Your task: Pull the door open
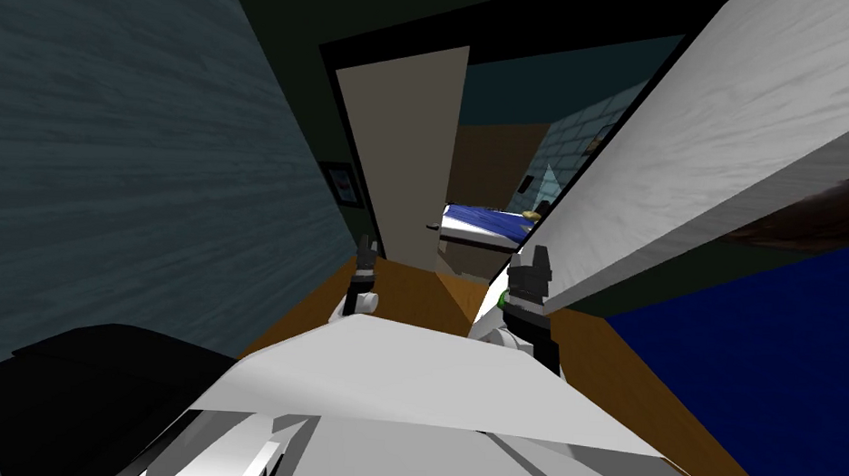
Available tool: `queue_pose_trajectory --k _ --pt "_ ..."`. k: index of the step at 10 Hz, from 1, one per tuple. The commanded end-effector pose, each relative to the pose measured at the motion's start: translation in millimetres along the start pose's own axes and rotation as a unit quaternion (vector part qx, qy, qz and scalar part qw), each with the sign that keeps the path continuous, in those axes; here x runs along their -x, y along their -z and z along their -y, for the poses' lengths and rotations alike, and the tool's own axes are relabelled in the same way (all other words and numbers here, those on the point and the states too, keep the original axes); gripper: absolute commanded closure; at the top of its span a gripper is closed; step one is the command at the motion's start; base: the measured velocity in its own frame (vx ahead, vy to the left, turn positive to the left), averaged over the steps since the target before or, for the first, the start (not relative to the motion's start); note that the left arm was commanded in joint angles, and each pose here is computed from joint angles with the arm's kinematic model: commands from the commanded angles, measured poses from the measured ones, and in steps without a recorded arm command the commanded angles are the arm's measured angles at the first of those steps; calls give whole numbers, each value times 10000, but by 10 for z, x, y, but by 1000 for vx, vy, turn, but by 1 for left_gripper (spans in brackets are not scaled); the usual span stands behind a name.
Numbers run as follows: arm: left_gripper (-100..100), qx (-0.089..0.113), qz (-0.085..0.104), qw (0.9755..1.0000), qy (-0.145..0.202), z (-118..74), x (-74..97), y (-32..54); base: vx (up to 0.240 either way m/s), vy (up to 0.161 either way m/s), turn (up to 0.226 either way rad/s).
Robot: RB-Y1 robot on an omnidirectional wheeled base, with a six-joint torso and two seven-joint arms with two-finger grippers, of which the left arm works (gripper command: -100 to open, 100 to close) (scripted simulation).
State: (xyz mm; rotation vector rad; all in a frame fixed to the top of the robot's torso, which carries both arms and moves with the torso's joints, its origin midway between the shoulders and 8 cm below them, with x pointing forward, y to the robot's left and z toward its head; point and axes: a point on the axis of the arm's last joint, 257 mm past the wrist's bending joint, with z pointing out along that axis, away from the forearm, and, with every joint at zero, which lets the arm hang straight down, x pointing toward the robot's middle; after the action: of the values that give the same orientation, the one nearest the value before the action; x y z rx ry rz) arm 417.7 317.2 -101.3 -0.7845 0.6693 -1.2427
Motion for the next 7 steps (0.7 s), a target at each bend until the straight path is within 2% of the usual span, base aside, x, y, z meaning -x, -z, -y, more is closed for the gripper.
queue_pose_trajectory --k 1,7 --pt "-100 126 6 9999 -6 -145 -2 22 76 7 -68" --pt "-100 526 35 9986 -17 -616 -20 96 82 7 -52"
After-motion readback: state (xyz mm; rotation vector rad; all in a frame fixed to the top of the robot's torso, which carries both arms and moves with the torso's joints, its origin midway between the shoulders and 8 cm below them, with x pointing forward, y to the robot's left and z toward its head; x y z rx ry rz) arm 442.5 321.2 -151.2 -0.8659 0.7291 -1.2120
